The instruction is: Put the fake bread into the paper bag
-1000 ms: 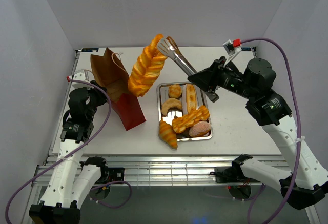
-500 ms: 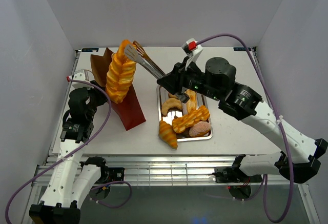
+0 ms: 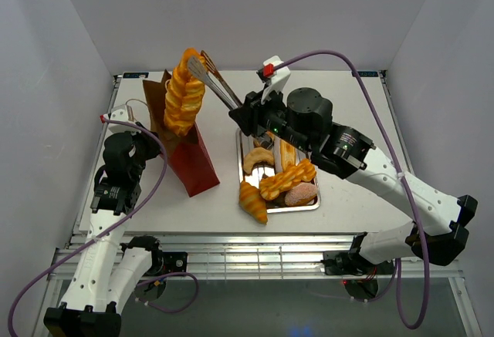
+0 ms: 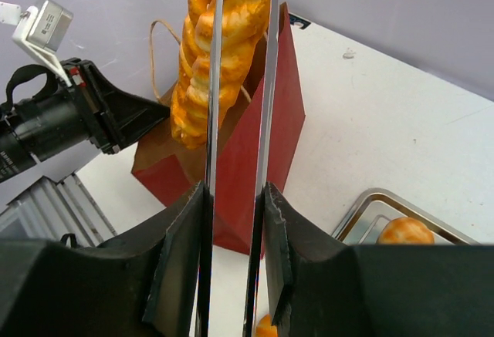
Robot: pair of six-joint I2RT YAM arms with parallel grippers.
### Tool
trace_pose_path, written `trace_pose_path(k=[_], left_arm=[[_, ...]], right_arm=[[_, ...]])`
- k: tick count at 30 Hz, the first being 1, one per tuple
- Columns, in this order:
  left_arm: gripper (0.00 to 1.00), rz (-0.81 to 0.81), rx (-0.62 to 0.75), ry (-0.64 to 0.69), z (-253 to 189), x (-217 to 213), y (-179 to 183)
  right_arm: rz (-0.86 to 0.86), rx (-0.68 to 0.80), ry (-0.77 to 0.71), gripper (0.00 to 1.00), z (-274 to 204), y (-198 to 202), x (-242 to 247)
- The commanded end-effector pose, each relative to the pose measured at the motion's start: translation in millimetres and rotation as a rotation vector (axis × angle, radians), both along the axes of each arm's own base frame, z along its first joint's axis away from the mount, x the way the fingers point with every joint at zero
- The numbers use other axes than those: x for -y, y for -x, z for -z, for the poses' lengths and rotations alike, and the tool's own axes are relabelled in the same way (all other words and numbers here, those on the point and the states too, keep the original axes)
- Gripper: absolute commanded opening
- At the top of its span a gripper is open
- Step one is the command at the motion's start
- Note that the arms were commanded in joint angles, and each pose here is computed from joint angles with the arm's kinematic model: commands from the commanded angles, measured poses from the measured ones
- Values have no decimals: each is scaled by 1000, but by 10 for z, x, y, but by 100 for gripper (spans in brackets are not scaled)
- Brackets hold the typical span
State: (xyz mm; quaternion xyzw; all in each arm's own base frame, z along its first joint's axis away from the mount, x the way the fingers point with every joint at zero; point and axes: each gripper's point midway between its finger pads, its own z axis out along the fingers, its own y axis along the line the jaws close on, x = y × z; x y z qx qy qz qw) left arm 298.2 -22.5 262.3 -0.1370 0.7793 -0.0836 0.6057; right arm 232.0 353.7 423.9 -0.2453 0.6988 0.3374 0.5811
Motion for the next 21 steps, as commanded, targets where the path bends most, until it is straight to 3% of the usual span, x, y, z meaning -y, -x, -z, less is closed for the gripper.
trace_pose_path(k=[1,6,12,16,21], left_arm=[[25,15,-15,2,57,21,21],[23,13,-14,2,53,18,23],[38,14,-18,3,66,22,16],[43,15,-18,5,65,25,17],[45,20,-21,6,74,34,13]], right_arm=[[37,107,-118,18,-494,-64,-16],[40,113,-68,20,-347,-62,-136],[46,128,-34,21,-289,-71,-236],[40,134,-17,23,-272,-62,-282],[39,136,0,36,-240,-72,-314]])
